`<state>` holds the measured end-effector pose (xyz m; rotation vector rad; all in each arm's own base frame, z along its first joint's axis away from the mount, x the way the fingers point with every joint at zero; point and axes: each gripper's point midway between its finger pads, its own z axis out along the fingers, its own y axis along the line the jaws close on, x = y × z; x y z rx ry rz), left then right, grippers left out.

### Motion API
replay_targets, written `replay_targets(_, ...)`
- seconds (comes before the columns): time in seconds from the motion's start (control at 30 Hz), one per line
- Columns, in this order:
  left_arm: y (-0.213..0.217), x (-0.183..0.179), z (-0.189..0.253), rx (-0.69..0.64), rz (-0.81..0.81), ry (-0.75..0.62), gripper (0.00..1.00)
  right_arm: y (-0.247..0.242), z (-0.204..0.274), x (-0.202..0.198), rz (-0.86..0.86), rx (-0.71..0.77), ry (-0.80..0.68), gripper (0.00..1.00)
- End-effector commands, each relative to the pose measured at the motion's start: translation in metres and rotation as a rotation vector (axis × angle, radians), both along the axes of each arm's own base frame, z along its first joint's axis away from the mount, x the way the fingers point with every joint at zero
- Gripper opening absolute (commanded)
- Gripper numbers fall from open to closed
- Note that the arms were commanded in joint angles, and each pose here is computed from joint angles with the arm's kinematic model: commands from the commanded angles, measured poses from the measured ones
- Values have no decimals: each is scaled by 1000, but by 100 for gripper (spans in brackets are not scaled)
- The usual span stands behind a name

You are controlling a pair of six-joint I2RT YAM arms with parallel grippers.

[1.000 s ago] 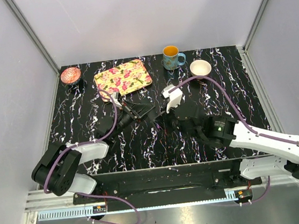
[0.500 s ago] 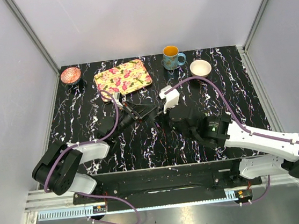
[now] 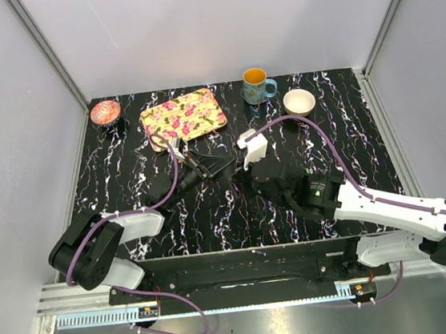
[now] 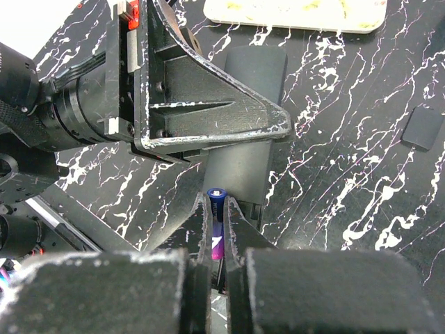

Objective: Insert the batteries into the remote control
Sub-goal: Load the battery into the remote control.

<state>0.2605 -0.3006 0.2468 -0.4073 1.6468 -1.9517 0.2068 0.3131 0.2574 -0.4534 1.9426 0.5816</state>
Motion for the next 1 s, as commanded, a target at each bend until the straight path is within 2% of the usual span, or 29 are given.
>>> replay_targets(0.0, 7, -4, 69, -157, 26, -217, 0, -5, 1, -4, -21, 8, 13, 0)
replay_targets(0.5, 11, 1, 89, -144, 90, -298, 0, -8, -10, -13, -22, -2, 82, 0)
replay_targets(0.87, 18, 0, 105, -188, 120, -327, 0, -5, -34, -15, -37, -82, 150, 0)
replay_targets(0.97, 17, 0, 104, -178, 116, -325, 0, -7, -32, -12, -57, -86, 145, 5)
